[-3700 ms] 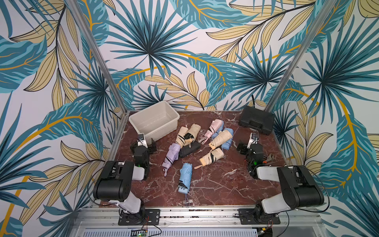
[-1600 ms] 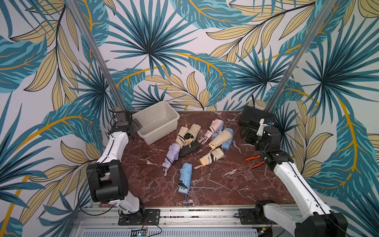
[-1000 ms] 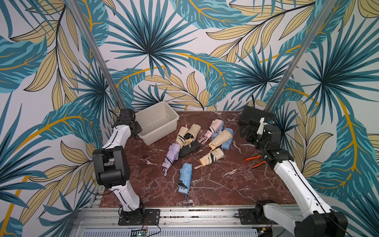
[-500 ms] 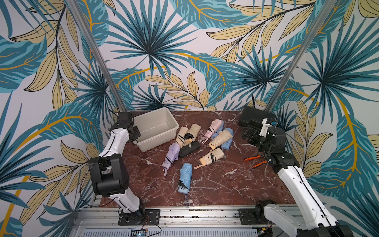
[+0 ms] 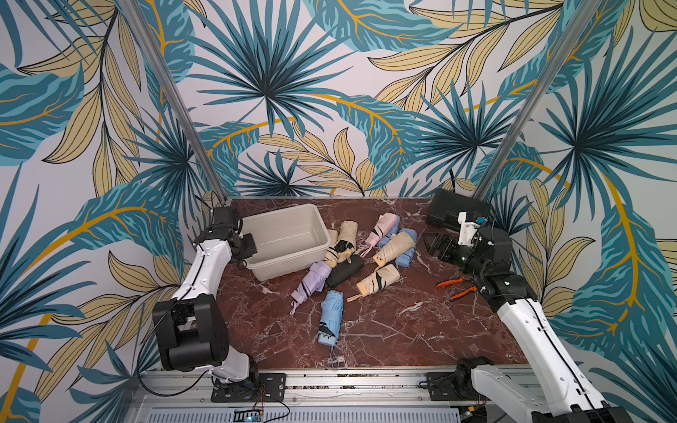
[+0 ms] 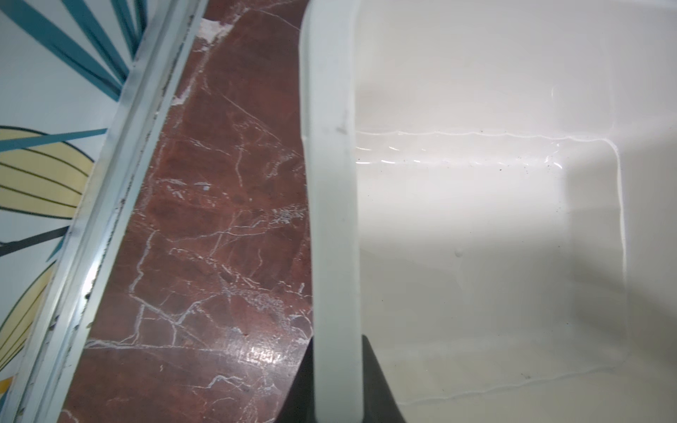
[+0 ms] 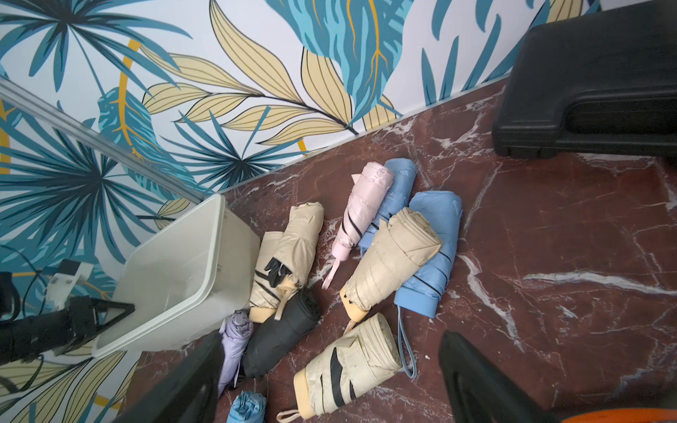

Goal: Put the umbrella into the storage box
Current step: Adjust the storage box at the center of the board.

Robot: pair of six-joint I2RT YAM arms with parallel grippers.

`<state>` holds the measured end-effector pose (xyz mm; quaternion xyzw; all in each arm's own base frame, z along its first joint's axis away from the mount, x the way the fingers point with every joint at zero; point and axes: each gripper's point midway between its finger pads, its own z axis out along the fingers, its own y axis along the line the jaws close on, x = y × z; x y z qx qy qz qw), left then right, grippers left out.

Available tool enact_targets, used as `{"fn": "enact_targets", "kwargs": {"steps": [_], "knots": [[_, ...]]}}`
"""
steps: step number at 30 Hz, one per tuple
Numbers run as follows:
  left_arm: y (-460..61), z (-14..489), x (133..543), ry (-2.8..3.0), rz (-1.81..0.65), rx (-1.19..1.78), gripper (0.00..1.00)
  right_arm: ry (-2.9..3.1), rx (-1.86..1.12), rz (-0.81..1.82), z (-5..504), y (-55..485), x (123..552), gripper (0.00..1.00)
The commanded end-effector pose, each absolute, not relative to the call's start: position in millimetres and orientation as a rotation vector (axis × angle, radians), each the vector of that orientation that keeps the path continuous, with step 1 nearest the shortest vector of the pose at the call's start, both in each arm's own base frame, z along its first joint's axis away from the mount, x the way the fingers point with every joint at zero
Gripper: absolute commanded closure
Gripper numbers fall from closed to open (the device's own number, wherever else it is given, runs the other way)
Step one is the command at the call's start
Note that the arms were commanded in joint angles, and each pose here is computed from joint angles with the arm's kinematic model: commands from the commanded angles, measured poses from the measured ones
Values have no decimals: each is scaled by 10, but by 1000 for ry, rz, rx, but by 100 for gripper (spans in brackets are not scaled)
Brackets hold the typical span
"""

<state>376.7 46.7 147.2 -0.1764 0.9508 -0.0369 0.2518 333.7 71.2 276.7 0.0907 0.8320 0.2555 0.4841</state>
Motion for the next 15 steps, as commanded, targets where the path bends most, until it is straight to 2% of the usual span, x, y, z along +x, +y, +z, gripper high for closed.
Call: {"fn": "enact_targets", "kwargs": {"steps": [1, 9, 10, 11, 15], "knots": [[-83, 1414, 3601, 2691, -289, -254, 100, 2047, 129, 690, 2859, 905, 3247, 8], [-331, 1328, 3500, 2718, -386, -225, 100, 2084, -122, 734, 2897, 1498, 3043, 8], [-328, 1321, 3492, 2718, -386, -231, 95, 2080, -175, 724, 2908, 1577, 3014, 8], [-320, 1318, 3491, 2717, -380, -234, 85, 2077, -225, 721, 2915, 1649, 2989, 8], [-290, 1346, 3510, 2696, -358, -251, 54, 2069, -388, 729, 2923, 1868, 2921, 8]]}}
